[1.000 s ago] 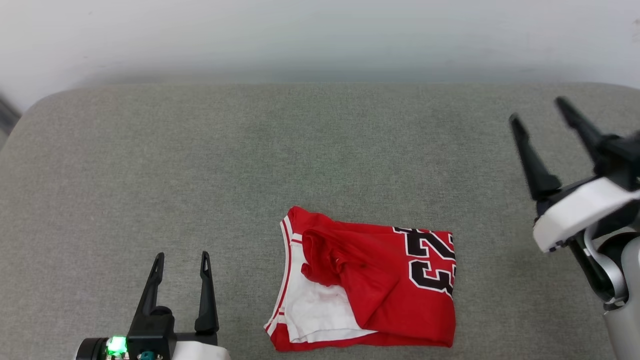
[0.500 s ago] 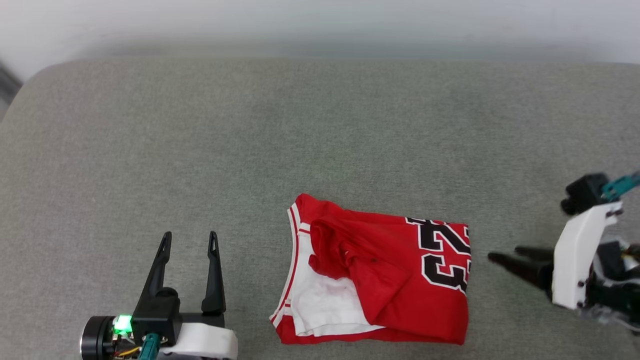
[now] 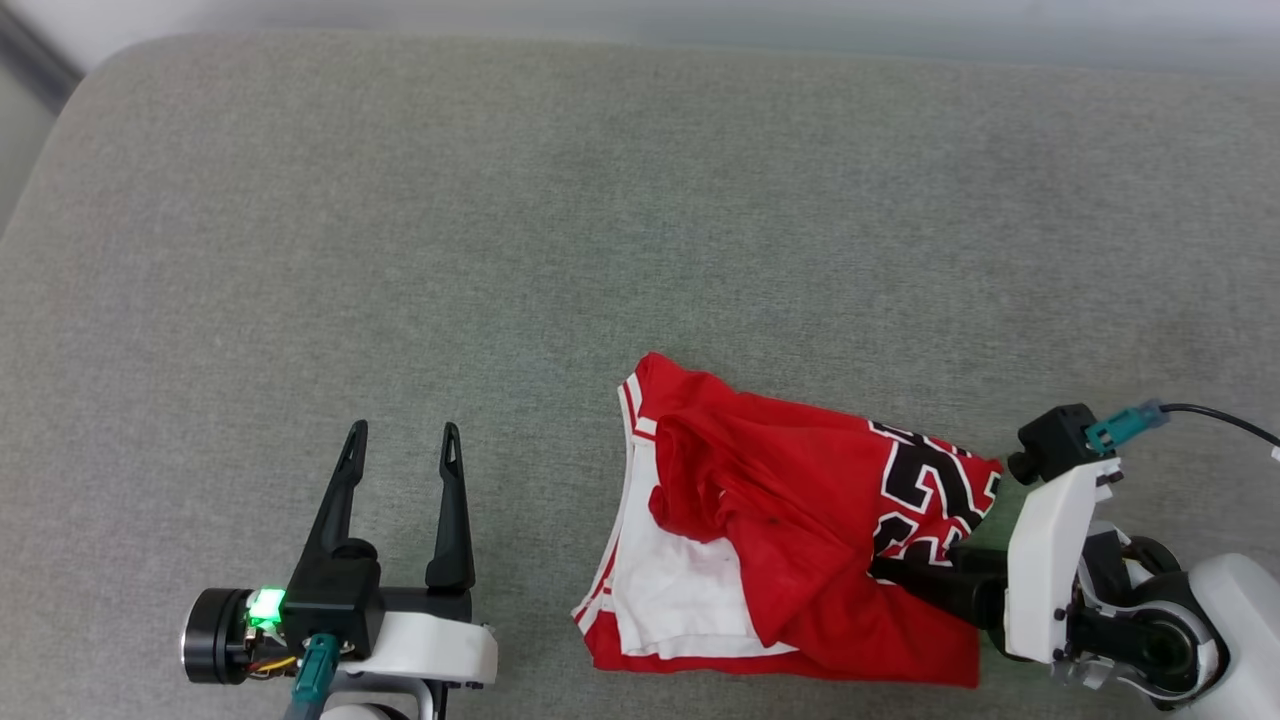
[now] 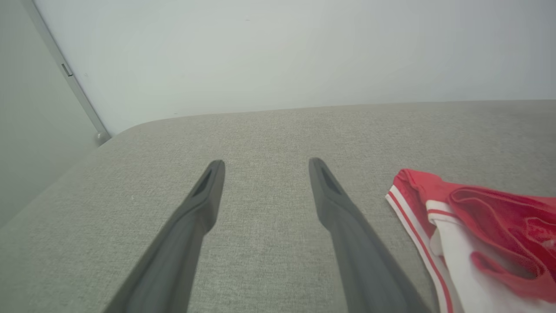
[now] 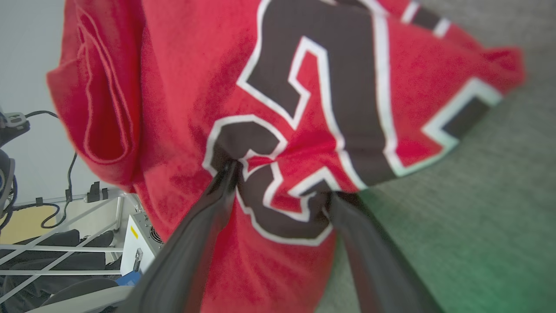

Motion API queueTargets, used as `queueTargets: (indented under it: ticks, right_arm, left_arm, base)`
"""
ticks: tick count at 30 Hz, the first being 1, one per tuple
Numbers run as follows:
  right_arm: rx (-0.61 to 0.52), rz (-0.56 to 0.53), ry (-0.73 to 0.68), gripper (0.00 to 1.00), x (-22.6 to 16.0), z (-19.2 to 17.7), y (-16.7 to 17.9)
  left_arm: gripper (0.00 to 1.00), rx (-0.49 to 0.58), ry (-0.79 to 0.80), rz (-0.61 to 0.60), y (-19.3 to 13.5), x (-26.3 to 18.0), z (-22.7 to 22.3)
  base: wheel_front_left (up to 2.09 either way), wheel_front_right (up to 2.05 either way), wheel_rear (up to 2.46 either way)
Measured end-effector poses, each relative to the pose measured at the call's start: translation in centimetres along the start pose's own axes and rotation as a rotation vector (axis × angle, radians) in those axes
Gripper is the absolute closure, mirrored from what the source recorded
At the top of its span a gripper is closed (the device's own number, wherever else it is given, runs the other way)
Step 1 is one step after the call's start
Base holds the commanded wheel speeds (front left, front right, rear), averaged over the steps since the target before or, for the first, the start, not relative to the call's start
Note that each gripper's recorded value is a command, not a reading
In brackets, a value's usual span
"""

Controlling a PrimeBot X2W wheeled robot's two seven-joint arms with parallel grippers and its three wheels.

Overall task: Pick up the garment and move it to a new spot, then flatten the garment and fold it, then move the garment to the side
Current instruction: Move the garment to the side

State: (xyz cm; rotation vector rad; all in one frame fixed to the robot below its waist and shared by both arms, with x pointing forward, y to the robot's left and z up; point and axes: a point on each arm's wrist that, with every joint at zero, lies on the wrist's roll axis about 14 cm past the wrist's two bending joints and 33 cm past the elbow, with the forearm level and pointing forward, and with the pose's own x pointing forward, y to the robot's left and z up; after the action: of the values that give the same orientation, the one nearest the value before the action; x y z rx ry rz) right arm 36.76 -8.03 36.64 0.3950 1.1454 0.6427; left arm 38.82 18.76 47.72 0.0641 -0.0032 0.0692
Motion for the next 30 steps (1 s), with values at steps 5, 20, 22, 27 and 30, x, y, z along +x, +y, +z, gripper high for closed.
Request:
queueTargets:
  ticks: [5,20,22,27,30]
  right_arm:
    - [-0.07,-0.016,-0.008,0.69,1.8,0.4,-0.1]
    - [-0.423,-0.128,-0.187,1.0,-3.5,5.8,0.9]
    - [-0.481,-0.155,-0.209,1.0,-5.3,6.4,1.0]
    - [-0.582,-0.256,-0.272,1.0,-10.6,7.7,0.4]
    - [-0.608,-0.334,-0.302,1.0,-13.8,8.0,-0.6]
  left_arm:
    - [0.0,0.005,0.017,0.016,0.5,0.1,-0.6]
    - [0.0,-0.008,-0.01,-0.003,-0.3,-0.7,0.4]
    - [0.0,-0.012,-0.013,-0.02,-0.8,-0.7,0.5]
    - [0.0,-0.025,-0.03,-0.094,-3.0,0.1,0.9]
    - [0.0,-0.034,-0.041,-0.146,-4.8,0.9,1.1]
  base:
    - [0.0,0.0,0.0]
    - [0.0,0.0,0.0]
    - [0.0,0.0,0.0]
    - [0.0,0.0,0.0]
    - [0.0,0.0,0.0]
